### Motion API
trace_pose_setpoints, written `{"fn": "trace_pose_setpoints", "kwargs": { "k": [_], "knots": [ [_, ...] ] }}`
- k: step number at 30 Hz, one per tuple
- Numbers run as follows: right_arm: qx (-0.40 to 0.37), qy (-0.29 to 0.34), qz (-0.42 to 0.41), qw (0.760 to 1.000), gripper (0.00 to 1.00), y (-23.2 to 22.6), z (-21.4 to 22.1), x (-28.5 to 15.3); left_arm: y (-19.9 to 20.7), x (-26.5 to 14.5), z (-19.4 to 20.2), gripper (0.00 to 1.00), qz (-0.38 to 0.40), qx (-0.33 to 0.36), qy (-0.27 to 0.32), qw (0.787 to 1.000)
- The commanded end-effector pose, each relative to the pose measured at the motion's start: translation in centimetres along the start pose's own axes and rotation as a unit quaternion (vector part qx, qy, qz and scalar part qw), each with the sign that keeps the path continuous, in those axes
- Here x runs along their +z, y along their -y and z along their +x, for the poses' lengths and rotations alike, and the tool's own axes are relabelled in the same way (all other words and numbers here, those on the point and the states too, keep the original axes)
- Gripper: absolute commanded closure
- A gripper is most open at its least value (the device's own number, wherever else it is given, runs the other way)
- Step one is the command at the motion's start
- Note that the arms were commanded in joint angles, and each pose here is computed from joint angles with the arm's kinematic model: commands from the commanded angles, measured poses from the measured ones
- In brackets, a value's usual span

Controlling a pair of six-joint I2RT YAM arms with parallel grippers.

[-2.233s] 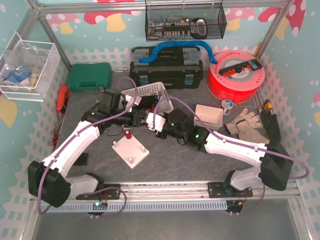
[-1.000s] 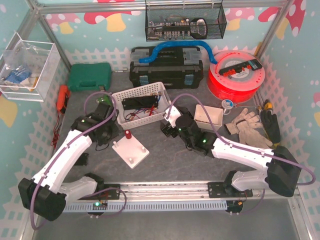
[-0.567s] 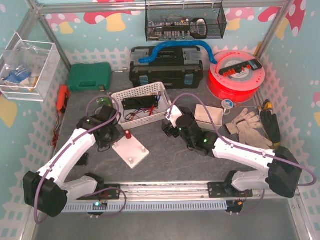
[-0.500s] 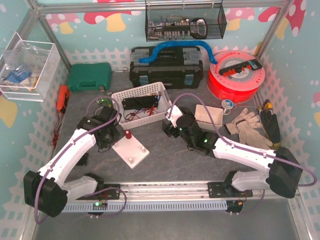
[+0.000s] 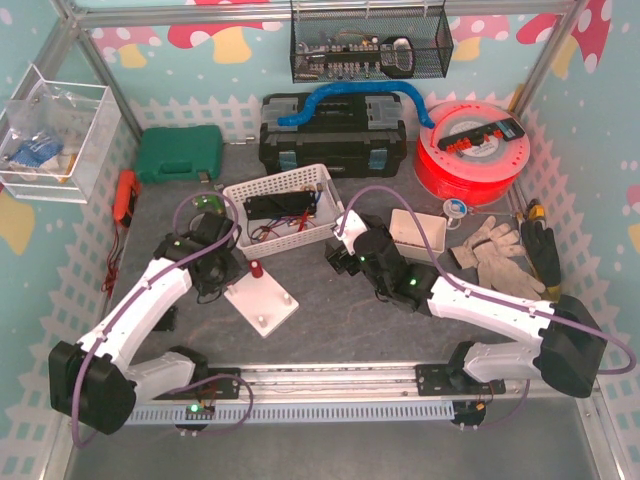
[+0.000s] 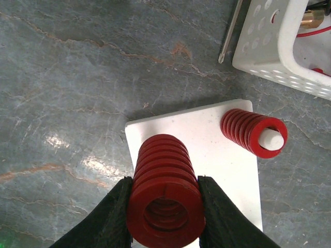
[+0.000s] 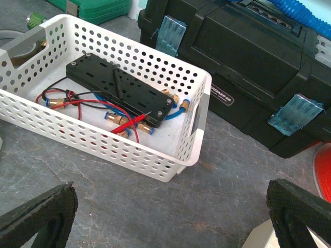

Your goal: Install the large spring

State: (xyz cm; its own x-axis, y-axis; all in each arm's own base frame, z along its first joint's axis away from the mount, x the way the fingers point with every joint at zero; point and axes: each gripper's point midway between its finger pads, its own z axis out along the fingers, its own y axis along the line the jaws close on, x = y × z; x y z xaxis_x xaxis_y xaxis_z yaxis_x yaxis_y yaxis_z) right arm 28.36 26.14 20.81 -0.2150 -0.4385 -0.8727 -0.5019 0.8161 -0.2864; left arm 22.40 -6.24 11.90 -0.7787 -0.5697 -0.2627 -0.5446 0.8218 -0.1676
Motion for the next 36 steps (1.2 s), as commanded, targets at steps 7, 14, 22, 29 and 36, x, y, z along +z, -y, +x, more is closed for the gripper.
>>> {"fn": "trace_pose_setpoints", "kwargs": {
  "k": [7,14,22,29,36],
  "knots": [
    [0.017,0.008,0.020,1.000,0.01,1.2,-1.0,-0.6,0.4,0.1,0.9,1.00,0.015,0.017,-0.033,0.999],
    [0.011,0.000,0.020,1.000,0.01,1.0,-0.7,-0.3,-0.7,-0.4,0.5,1.00,-0.017,0.033,-0.027,0.999],
    [0.010,0.000,0.019,1.000,0.01,1.0,-0.7,-0.3,-0.4,0.0,0.3,1.00,-0.015,0.029,-0.026,0.999],
    [0.014,-0.001,0.018,1.000,0.01,1.0,-0.8,-0.3,0.2,1.0,0.3,0.87,-0.010,0.030,-0.029,0.999],
    [0.050,-0.036,0.039,0.997,0.01,1.7,-0.2,0.1,-0.2,1.9,0.4,0.74,-0.024,0.016,-0.033,0.999]
  ]
}}
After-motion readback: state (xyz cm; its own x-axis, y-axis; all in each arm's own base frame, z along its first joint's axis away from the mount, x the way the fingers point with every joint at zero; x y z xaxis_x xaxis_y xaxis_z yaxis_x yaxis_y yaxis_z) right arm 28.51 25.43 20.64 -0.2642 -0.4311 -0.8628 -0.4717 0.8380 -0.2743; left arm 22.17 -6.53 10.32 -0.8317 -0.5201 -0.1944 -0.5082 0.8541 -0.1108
